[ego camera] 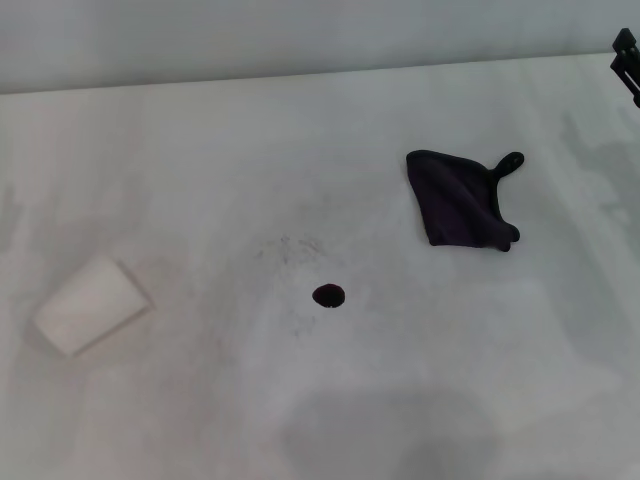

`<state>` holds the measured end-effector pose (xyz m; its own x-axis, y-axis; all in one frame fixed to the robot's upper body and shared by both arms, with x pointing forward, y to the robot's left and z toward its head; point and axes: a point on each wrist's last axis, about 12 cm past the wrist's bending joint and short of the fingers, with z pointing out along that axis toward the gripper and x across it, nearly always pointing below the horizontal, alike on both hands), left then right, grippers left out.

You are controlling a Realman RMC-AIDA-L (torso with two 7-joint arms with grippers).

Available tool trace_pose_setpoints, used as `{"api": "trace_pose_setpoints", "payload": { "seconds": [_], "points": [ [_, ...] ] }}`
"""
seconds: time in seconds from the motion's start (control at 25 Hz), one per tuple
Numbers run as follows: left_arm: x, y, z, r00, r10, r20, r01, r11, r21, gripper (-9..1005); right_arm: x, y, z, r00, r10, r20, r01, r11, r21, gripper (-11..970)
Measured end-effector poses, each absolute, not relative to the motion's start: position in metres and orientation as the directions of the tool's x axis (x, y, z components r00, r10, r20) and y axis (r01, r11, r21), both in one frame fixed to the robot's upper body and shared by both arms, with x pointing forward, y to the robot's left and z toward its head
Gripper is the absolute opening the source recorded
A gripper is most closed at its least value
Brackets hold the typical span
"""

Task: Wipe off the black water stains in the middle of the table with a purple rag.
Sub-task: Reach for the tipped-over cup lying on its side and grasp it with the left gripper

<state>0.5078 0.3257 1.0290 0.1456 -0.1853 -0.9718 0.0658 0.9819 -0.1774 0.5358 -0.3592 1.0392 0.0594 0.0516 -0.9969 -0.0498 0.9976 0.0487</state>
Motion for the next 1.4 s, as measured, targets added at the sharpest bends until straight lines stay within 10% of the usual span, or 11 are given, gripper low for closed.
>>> {"api": "trace_pose_setpoints", "payload": {
  "seconds": [0.84,1.12,1.4],
  "points": [
    [0.52,0.33,1.039,0.145,-0.271,-0.952,0.126,0.959,-0.254,876,0.541,-0.357,1.042,0.067,0.051,-0.996,-0.059,0.997,0.047,873],
    [0.546,0.361,1.075,-0.099,-0.49,-0.866,0.339,0.802,-0.493,877,0.542,-0.357,1.043,0.071,0.05,-0.996,-0.06,0.997,0.045,874],
    [0.557,0.388,1.133,-0.352,-0.326,-0.877,0.496,0.73,-0.47,877,0.546,-0.354,1.046,0.078,0.048,-0.996,-0.069,0.997,0.043,874]
  ]
}}
